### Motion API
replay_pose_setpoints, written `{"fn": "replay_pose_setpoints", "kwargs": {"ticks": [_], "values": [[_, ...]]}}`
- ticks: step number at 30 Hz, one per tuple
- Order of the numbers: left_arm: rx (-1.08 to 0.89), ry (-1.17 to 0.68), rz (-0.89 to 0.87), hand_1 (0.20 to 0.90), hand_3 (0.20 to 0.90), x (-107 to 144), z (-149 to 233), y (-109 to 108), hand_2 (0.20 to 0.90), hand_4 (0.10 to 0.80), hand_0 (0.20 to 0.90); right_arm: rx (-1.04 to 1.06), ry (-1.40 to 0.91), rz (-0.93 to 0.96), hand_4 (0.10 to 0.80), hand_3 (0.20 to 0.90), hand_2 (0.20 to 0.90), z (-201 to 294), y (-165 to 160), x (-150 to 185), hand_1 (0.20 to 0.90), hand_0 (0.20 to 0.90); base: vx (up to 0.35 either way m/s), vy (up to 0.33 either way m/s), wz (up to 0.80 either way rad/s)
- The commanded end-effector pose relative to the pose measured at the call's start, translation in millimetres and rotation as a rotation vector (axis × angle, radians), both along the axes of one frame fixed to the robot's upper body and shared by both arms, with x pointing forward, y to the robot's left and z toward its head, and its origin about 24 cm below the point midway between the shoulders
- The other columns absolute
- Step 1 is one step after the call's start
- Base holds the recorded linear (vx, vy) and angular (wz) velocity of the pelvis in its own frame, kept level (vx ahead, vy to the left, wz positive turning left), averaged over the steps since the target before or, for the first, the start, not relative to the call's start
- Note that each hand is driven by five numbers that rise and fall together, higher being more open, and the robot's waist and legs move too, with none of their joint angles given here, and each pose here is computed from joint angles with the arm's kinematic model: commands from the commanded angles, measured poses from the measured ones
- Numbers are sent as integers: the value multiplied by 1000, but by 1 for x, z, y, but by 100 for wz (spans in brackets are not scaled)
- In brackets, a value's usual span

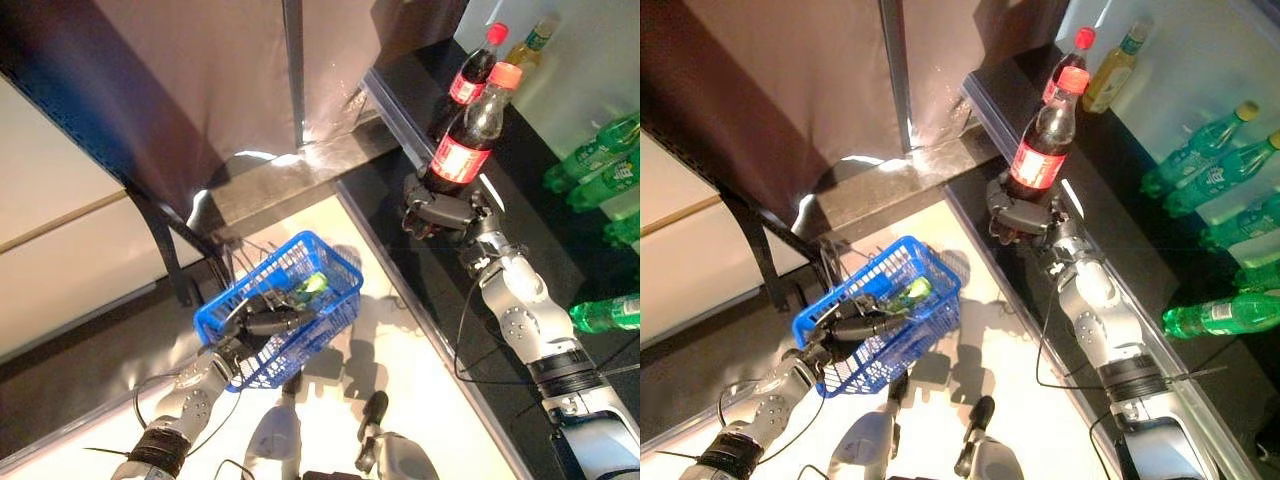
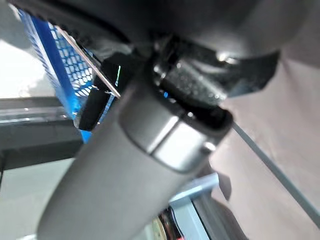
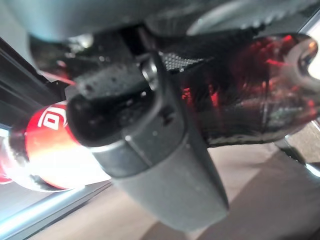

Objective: Pick up the drink and place into the basket.

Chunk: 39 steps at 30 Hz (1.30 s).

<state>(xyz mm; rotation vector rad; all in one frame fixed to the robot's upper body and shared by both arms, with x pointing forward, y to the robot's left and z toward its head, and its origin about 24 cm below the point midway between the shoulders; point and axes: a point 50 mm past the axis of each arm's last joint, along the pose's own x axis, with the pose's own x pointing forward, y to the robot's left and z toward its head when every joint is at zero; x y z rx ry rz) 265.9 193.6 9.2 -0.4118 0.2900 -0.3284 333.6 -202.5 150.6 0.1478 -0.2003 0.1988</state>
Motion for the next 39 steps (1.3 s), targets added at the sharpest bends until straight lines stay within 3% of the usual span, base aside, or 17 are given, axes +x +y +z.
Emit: {"fn": "replay_pose_setpoints", "kwargs": {"ticks": [1,15,39], "values": [[-228,-334,-245,300,200,4,59,-46,300,100,300,25,-222,76,100,200,300,21,10,-15,300,300,0,11,16],[-343,-569,-545,300,200,-13,121,-89,300,100,300,32,-98,239,100,200,300,-13,42,-25,300,300,3,6,8],[-425,-791,-794,300,200,-41,166,-118,300,100,300,49,62,425,100,200,300,-52,96,-35,300,300,0,0,0]]}}
